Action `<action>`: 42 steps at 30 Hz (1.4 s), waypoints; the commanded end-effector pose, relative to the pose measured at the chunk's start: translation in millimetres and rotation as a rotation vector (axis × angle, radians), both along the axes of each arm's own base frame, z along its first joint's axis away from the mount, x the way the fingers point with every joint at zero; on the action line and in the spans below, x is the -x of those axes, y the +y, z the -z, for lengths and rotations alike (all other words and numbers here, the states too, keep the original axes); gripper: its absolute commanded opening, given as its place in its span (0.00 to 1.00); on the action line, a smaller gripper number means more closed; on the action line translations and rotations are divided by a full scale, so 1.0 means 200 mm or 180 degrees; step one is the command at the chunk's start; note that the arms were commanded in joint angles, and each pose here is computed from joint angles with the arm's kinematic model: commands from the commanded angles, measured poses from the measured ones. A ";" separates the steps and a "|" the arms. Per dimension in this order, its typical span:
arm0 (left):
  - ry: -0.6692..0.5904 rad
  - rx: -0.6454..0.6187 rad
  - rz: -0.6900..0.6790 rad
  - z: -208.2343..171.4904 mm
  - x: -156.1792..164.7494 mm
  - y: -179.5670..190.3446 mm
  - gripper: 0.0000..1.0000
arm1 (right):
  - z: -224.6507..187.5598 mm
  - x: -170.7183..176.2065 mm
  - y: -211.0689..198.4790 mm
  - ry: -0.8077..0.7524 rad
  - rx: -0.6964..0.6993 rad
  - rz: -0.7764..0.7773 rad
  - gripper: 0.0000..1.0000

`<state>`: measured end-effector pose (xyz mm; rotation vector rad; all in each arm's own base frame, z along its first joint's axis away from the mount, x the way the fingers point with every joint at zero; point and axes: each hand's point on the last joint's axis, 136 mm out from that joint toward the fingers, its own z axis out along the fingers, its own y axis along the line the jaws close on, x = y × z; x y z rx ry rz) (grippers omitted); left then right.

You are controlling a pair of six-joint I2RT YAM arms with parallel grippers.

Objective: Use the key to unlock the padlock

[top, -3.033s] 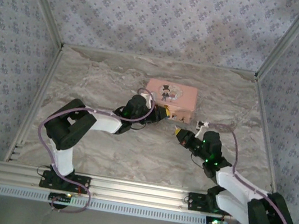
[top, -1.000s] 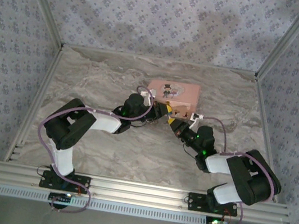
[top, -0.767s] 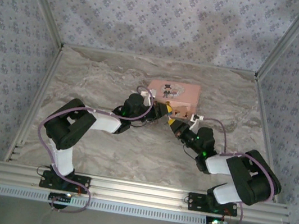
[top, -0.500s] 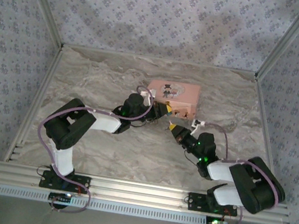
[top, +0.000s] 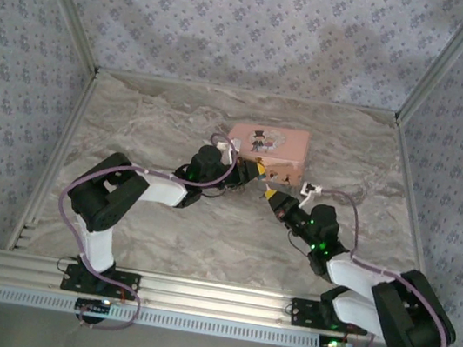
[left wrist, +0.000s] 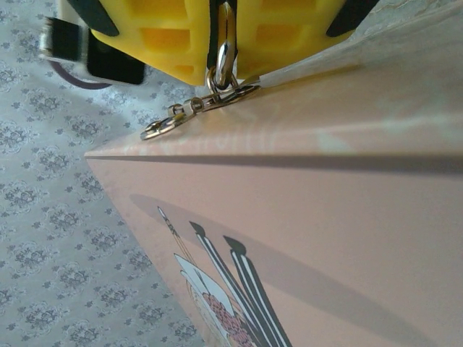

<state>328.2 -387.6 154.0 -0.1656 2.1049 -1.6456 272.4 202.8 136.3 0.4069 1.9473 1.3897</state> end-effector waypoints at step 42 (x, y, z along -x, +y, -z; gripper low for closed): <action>-0.0114 0.0354 0.0076 -0.13 0.00 -0.02 0.00 | -0.10 -0.15 0.08 -0.0222 -0.0243 -0.0023 0.00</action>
